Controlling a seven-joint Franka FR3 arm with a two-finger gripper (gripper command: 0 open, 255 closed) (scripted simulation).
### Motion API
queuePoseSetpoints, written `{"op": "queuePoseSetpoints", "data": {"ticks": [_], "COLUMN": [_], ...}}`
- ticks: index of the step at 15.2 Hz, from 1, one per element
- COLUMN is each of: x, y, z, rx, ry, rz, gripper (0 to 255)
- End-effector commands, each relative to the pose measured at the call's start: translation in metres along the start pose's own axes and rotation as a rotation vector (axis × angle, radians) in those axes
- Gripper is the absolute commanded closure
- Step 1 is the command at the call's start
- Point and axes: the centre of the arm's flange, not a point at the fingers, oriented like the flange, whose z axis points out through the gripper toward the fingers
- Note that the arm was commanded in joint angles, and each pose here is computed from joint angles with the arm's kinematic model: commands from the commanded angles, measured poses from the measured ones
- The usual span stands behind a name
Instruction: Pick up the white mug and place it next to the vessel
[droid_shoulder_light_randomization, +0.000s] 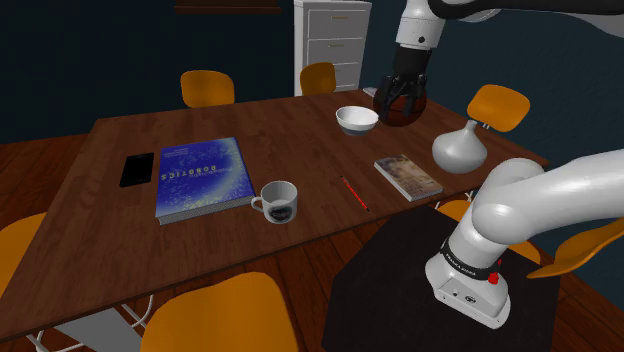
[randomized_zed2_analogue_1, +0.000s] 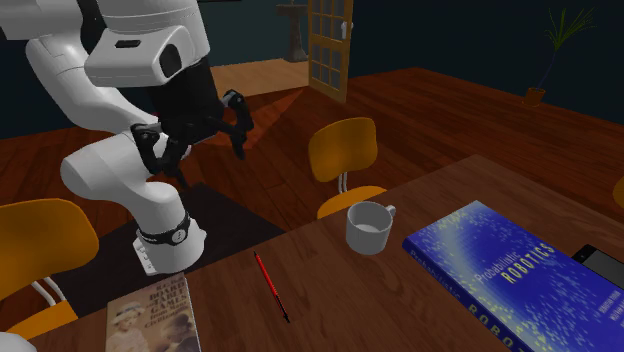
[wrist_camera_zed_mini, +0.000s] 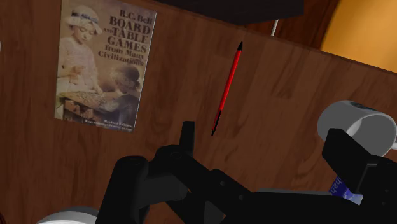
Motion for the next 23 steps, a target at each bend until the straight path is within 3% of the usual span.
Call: {"op": "queuePoseSetpoints", "data": {"ticks": [1, 23], "x": [0.000, 0.102], "y": [0.000, -0.205], "z": [0.000, 0.185], "rx": [0.000, -0.056], "ry": [0.000, 0.044], "rz": [0.000, 0.002], "gripper": [0, 0]}}
